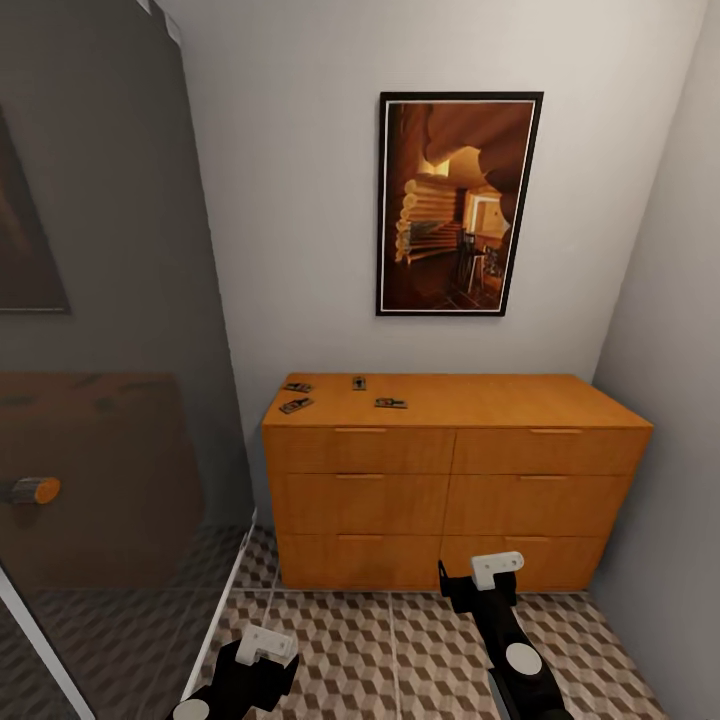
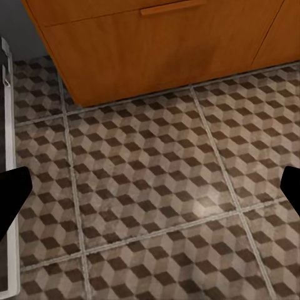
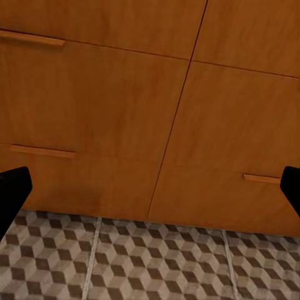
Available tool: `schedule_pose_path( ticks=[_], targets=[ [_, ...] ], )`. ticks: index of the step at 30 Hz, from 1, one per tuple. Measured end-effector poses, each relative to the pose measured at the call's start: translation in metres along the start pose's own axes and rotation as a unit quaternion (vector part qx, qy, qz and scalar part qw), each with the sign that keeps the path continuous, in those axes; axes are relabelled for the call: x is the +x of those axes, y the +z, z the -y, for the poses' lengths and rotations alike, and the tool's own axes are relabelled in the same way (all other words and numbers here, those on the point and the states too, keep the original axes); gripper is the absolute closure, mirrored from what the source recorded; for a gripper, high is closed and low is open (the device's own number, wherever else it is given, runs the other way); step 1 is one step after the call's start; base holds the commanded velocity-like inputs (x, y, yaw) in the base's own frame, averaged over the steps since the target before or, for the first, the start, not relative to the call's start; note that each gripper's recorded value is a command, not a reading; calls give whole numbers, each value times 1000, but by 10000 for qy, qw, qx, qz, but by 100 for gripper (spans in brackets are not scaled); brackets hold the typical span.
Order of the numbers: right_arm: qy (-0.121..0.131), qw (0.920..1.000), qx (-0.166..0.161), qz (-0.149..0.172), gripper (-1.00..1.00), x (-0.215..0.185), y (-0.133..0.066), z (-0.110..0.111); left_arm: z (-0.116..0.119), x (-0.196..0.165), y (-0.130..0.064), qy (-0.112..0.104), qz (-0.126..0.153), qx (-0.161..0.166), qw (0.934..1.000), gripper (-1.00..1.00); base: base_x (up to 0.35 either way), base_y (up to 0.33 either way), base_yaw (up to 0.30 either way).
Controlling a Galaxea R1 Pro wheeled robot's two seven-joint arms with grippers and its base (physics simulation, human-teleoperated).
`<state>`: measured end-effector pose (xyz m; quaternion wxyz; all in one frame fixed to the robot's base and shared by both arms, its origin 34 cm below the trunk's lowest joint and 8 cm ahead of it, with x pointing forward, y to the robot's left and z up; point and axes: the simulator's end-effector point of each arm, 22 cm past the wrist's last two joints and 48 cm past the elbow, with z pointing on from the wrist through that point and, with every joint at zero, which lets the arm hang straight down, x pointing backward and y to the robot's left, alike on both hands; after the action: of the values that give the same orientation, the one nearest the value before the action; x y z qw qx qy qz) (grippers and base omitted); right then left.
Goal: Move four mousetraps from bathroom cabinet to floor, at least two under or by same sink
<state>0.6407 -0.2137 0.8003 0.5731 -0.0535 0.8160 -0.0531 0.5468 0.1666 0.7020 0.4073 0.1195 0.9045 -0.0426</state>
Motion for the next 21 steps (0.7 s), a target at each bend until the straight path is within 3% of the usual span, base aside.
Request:
schedule_pose_path(
  ticks=[15,18,21],
  targets=[
    [-4,10000,-3,17,-100,-1,0,0,1,6,2,1,-65,5,10000,-100,0,0,0],
    [-7,10000,-9,29,-100,-1,0,-1,8,41,11,-50,-390,43,9992,-100,0,0,0],
    [-10,10000,-16,36,-100,-2,0,-1,15,62,17,-92,-477,69,9988,-100,0,0,0]
  ],
)
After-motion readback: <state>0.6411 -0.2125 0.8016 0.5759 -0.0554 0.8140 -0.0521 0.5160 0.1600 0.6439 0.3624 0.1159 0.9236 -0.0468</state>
